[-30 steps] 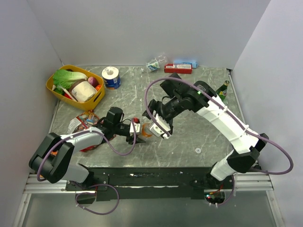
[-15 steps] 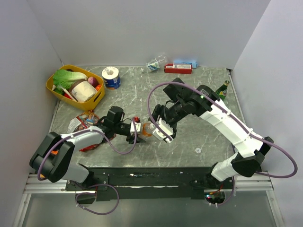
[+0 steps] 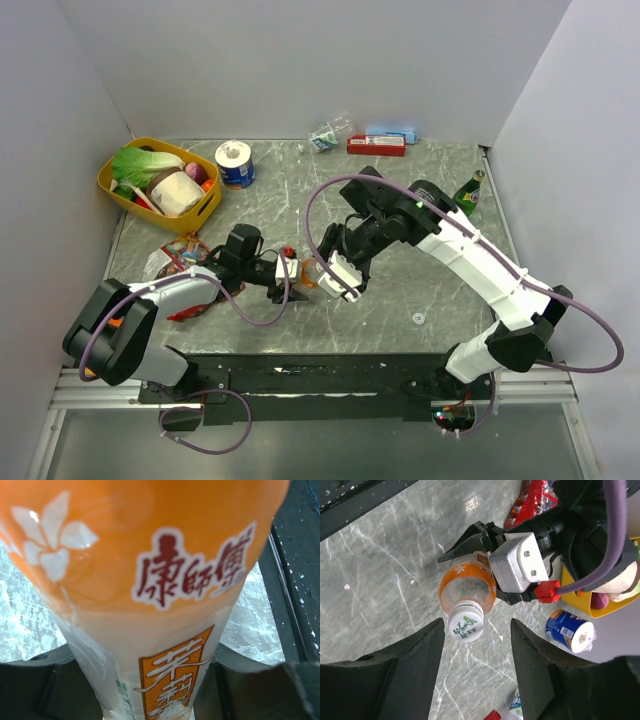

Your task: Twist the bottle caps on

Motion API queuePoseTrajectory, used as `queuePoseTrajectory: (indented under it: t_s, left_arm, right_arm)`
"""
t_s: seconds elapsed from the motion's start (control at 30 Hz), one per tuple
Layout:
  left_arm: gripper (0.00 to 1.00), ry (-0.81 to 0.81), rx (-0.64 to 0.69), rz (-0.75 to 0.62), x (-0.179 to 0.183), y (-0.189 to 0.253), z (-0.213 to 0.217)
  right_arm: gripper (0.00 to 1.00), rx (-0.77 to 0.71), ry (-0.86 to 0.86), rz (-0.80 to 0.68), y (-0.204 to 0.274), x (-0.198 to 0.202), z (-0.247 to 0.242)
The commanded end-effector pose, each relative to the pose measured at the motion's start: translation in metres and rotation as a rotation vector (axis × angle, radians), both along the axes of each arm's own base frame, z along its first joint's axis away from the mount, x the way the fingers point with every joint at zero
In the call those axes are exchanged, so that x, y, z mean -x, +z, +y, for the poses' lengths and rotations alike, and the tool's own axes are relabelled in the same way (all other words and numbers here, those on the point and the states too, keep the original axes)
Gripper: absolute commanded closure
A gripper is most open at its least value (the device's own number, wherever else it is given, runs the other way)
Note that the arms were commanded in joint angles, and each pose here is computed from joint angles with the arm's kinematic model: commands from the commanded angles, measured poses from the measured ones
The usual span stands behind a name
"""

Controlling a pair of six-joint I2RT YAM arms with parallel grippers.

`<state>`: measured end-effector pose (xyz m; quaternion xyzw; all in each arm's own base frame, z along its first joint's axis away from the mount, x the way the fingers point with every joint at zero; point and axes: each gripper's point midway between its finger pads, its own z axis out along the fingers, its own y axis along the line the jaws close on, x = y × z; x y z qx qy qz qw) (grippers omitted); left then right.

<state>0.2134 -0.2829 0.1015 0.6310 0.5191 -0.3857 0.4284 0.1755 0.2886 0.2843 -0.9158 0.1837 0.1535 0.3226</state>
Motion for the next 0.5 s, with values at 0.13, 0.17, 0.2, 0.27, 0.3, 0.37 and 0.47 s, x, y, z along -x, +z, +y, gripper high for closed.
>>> queuePoseTrajectory:
  t_s: [0.13, 0.17, 0.2, 0.27, 0.3, 0.37, 0.47]
  left_arm:
    - [0.99, -0.038, 0.056, -0.076, -0.005, 0.023, -0.009]
    - [0.99, -0.035, 0.056, -0.077, -0.006, 0.023, -0.009]
    - [0.99, -0.037, 0.057, -0.080, -0.005, 0.024, -0.009]
    - [0.99, -0.036, 0.058, -0.080, -0.006, 0.024, -0.009]
    - [0.99, -0.039, 0.057, -0.081, -0.005, 0.024, -0.010]
    - [0.99, -0.037, 0.057, -0.080, -0.006, 0.024, -0.009]
    - [0.99, -0.037, 0.056, -0.079, -0.005, 0.023, -0.009]
  right_arm:
    - [0.42, 0.220, -0.043, 0.181, -0.032, 0.031, -0.038]
    - [0.43, 0.223, -0.046, 0.185, -0.032, 0.031, -0.038]
    - [0.43, 0.229, -0.055, 0.190, -0.033, 0.031, -0.039]
    - [0.45, 0.234, -0.057, 0.200, -0.035, 0.031, -0.038]
    - [0.46, 0.235, -0.060, 0.204, -0.035, 0.031, -0.038]
    - [0.48, 0.237, -0.062, 0.209, -0.036, 0.031, -0.038]
    - [0.51, 0.249, -0.080, 0.219, -0.038, 0.029, -0.038]
